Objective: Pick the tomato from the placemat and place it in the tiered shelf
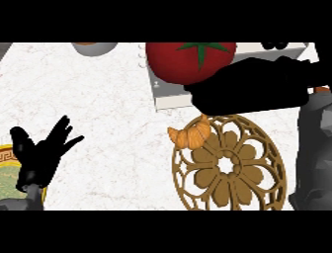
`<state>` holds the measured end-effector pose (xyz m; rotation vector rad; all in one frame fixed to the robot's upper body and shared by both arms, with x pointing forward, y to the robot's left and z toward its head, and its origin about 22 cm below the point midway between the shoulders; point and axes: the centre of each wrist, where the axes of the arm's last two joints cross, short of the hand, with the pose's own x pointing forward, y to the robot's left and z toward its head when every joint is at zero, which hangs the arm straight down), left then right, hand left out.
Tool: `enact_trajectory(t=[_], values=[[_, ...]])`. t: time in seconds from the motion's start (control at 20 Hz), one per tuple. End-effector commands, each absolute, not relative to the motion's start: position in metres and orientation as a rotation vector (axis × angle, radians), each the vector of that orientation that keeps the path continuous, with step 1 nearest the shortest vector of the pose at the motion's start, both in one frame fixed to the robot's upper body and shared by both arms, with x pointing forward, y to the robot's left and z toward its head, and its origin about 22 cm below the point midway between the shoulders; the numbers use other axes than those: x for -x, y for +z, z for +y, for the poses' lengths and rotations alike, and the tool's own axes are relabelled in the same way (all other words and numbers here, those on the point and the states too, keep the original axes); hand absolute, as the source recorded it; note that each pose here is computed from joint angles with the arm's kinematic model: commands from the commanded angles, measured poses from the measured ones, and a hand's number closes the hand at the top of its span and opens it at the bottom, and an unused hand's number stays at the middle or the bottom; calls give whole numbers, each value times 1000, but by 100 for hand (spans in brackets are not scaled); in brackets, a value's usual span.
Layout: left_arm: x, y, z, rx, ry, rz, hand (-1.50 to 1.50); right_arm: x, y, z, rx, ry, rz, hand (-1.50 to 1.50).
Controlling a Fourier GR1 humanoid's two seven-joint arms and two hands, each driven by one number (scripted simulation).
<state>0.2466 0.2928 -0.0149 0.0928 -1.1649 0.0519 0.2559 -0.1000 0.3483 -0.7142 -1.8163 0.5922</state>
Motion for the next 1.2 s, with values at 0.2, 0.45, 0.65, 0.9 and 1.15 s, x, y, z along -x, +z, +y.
enact_trajectory(t=[0.2,0.45,0.65,0.9,1.15], values=[[-238,-25,284,-84,33,-1119,0,-308,402,-128,782,569,-1682,150],[-250,-9,300,-70,22,-1109,0,-352,392,-127,773,660,-1636,150],[-238,-25,284,-65,28,-1133,0,-368,383,-122,801,724,-1632,150],[-257,-30,284,-92,13,-1111,0,-393,360,-140,817,750,-1627,150],[-246,-26,292,-90,40,-1113,0,-404,361,-131,833,724,-1620,150]])
